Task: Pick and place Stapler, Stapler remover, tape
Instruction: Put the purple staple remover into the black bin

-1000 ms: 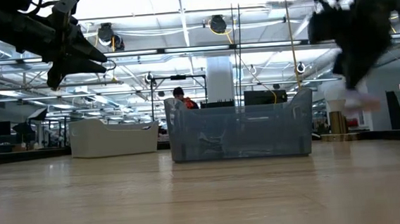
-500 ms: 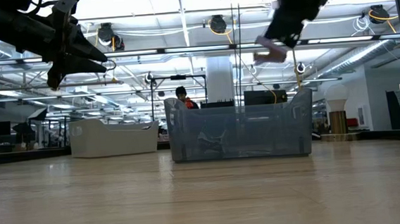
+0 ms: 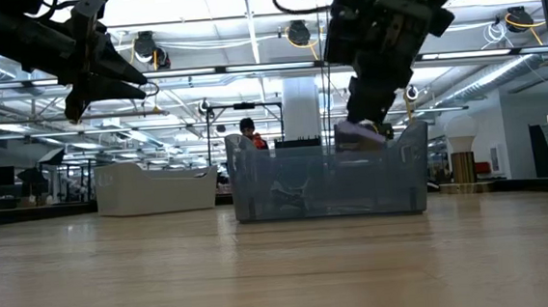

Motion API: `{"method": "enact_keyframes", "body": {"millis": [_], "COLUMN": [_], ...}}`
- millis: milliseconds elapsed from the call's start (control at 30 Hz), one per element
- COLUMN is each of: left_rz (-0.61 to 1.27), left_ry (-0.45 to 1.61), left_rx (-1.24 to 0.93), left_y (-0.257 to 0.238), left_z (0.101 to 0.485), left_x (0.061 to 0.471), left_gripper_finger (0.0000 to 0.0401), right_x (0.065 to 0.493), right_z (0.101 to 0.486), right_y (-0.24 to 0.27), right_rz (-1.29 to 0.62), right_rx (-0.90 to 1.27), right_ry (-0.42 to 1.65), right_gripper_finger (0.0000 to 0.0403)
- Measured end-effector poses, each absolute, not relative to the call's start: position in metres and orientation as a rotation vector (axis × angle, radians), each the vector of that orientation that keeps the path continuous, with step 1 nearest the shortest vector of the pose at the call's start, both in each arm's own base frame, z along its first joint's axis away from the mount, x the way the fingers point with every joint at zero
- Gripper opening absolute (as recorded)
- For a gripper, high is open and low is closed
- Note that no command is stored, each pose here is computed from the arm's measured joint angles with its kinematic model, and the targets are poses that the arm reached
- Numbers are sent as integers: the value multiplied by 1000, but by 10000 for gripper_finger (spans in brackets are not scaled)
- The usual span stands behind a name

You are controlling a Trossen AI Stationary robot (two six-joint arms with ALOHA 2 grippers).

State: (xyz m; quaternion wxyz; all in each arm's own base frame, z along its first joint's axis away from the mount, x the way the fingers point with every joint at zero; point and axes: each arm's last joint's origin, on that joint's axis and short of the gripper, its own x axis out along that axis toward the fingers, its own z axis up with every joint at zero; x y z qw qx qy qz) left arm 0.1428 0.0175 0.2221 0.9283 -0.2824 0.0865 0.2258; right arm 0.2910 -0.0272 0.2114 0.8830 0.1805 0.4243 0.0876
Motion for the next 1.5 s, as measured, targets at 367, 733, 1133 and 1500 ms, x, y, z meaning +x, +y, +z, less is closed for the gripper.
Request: {"method": "enact_keyframes", "body": {"millis": [367, 733, 1133, 1500], "left_rz": [463, 462, 462, 463], "left_ry": [178, 177, 177, 180], "left_rx": [-579, -578, -578, -577], "left_y": [17, 17, 17, 17], "left_z": [222, 222, 222, 222], "left_x": [143, 143, 143, 143], "left_gripper_finger": [118, 118, 118, 118], "right_x": [301, 302, 303, 318], "right_z": [196, 195, 191, 174], "right_y": [-28, -24, -14, -11], "right_rz": [204, 125, 145, 183], "right_rx": [386, 258, 48, 10], "right_ry": [900, 903, 919, 981], "right_gripper_finger": [0, 0, 0, 0]}}
